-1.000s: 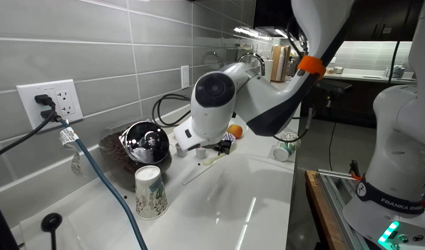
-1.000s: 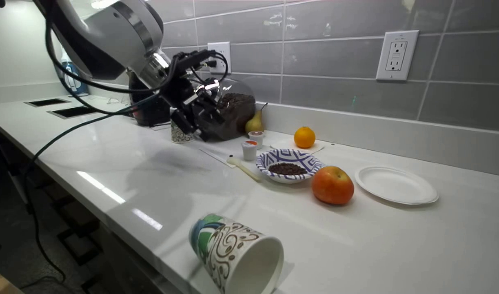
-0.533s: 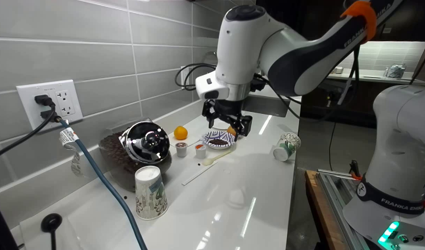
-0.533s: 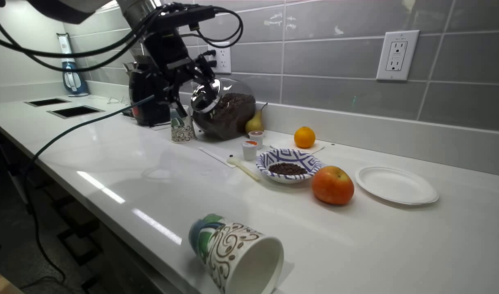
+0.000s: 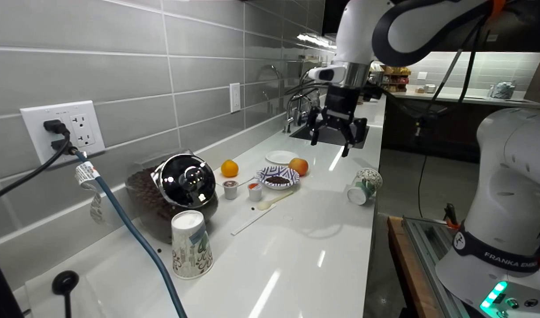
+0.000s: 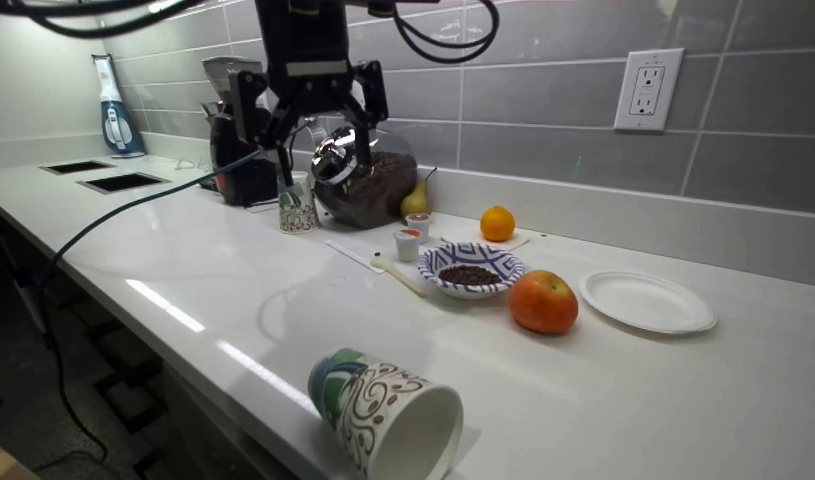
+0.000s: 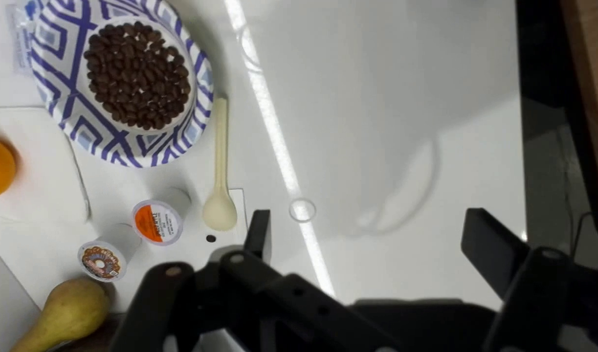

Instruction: Place the coffee pod upright

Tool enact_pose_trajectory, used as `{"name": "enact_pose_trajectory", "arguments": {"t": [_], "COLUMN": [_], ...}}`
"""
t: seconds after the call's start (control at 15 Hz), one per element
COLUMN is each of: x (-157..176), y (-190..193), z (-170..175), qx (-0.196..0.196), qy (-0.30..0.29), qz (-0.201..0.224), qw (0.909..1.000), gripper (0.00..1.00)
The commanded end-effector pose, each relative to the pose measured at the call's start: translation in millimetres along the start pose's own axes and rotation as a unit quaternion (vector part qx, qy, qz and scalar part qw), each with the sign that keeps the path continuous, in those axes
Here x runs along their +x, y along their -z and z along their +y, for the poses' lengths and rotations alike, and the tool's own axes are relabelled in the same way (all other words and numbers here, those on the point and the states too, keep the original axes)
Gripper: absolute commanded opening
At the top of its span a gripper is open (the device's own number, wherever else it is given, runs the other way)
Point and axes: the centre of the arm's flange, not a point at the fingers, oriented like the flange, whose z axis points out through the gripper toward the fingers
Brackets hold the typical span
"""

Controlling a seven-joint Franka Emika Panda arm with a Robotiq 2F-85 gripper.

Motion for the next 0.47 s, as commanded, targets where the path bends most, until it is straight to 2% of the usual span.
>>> {"name": "enact_pose_trajectory", "arguments": {"t": [0.0,0.13,0.4], "x": [-14.6,-25.5,-22.7], "y": [7.8,16.9,16.5], "z": [-4.4,-12.2,-16.1], "qx": [0.003,-0.002,-0.002], "qy": [-0.007,-0.01,-0.007], "qz": [0.018,0.037,0.039], "qw": [0.9998,0.9993,0.9992], "gripper": [1.0,1.0,1.0]}}
